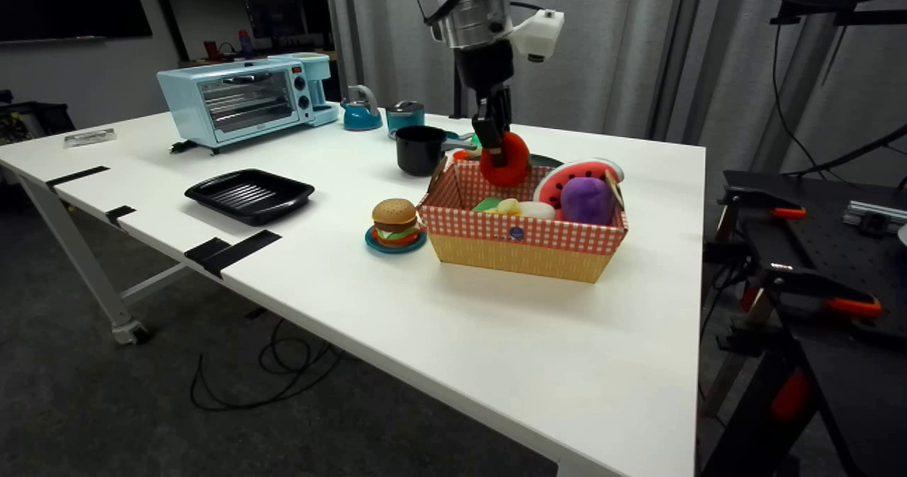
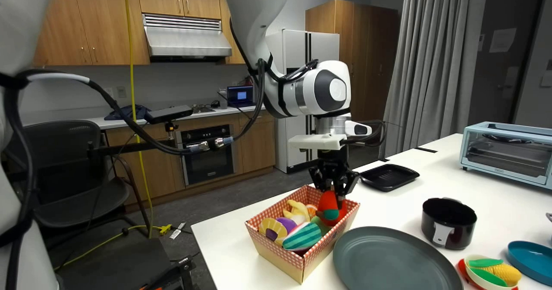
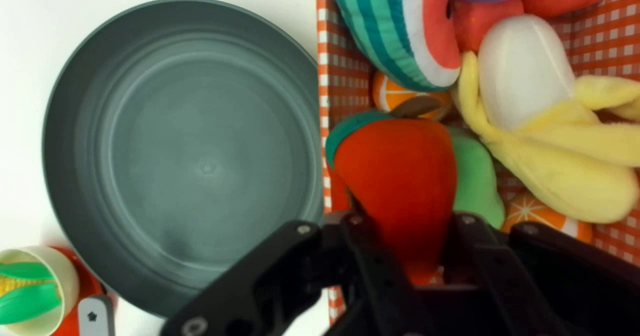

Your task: Put the orange, banana and pear plush toys on the plate then put the orange and banana back in the box

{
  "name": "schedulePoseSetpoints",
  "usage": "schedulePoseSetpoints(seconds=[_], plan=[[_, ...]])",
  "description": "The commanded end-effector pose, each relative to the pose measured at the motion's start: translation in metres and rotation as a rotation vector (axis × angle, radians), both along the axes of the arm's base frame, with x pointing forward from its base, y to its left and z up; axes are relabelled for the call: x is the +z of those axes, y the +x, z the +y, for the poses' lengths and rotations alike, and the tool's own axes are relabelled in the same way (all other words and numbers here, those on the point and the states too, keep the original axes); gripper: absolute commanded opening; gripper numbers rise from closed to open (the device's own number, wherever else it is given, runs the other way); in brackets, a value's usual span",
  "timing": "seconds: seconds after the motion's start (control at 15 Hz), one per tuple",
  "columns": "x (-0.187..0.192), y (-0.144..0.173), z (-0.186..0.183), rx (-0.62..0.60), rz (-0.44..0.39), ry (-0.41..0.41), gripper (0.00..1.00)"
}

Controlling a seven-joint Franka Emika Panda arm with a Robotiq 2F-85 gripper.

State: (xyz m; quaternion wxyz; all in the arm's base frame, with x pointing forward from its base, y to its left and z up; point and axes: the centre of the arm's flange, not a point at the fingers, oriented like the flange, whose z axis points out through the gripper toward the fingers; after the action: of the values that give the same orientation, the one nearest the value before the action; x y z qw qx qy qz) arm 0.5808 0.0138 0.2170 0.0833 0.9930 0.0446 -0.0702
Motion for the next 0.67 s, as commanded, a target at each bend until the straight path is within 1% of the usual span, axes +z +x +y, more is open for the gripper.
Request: schedulePoseSetpoints(seconds=[0.0, 0.27, 0.4, 0.6], plan=[[0.043, -0.012, -0.019, -0.080, -0.064, 0.032, 0.07], [0.070, -0.013, -0.047, -0.155, -0.116, 0.045, 0.07], [0.074, -0.011, -0.062, -0.182, -0.130, 0.044, 0.07], [0.071, -0.002, -0.081, -0.211, -0.137, 0.027, 0.07]])
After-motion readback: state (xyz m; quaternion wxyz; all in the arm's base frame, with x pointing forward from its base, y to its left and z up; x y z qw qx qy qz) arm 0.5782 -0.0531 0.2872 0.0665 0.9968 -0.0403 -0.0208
